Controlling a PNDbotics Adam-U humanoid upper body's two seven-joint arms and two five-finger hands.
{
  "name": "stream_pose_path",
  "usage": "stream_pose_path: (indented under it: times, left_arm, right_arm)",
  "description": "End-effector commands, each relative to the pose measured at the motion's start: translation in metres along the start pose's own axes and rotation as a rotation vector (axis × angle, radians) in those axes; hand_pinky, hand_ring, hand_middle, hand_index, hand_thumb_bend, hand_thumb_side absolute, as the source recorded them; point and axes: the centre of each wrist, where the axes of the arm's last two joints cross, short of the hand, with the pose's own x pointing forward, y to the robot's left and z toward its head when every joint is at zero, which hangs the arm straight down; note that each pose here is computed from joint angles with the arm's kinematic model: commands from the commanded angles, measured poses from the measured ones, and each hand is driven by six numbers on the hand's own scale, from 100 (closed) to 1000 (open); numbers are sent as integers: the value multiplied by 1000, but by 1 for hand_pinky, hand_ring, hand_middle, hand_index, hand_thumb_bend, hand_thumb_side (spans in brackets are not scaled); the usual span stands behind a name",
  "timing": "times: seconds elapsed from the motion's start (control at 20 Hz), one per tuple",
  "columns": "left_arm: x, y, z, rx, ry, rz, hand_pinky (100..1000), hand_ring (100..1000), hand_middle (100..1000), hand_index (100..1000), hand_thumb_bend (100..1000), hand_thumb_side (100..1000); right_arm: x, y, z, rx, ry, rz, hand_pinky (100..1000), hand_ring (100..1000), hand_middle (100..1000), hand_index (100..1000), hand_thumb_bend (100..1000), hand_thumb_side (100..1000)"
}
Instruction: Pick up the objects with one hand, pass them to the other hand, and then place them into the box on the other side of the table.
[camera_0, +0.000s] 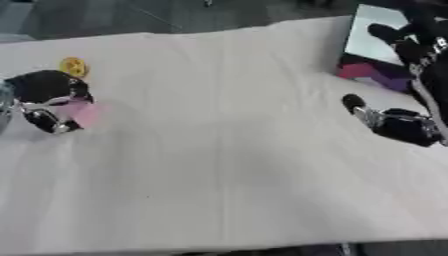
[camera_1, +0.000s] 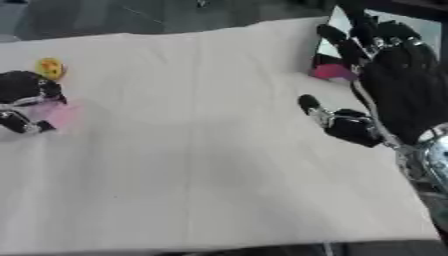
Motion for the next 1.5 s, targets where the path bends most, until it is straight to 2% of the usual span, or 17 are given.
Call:
stream_pose_path:
  times: [0.05, 0.3, 0.35, 0.5, 0.65, 0.75, 0.9, 1.1, 1.5]
  left_arm:
    - [-17, 20, 15, 59, 6, -10, 690, 590, 541, 663, 285, 100]
    - [-22, 49, 29, 269, -82, 44, 685, 567, 520, 639, 214, 100]
    - [-19, 56, 29, 339, -108, 72, 685, 552, 506, 622, 167, 100]
    - [-3, 78, 26, 505, -222, 189, 685, 537, 492, 601, 100, 100]
    - [18, 96, 17, 581, -385, 338, 681, 523, 480, 583, 100, 118]
    - [34, 107, 6, 567, -496, 454, 679, 521, 478, 580, 100, 126]
    - [57, 125, -11, 469, -647, 613, 677, 526, 484, 586, 100, 133]
    - [81, 140, -38, 318, -799, 727, 673, 524, 483, 584, 100, 156]
    - [125, 162, -78, 237, -921, 765, 671, 522, 482, 583, 100, 185]
  right_arm:
    - [-3, -8, -2, -21, -14, 14, 708, 726, 1000, 875, 473, 391]
    - [-2, -7, 1, 8, -47, 10, 720, 732, 1000, 876, 460, 389]
    - [0, -6, 1, 17, -65, 6, 727, 735, 1000, 877, 466, 381]
    - [2, -6, 0, 35, -108, -6, 737, 741, 1000, 880, 492, 376]
    - [4, -9, -4, 40, -157, -10, 756, 753, 1000, 887, 502, 385]
    - [5, -11, -8, 41, -187, -9, 772, 763, 1000, 892, 495, 386]
    - [10, -15, -15, 47, -231, -4, 807, 786, 1000, 903, 484, 370]
    - [18, -20, -25, 38, -294, -8, 832, 801, 1000, 909, 472, 356]
    - [32, -26, -37, 24, -372, -44, 832, 802, 1000, 913, 475, 347]
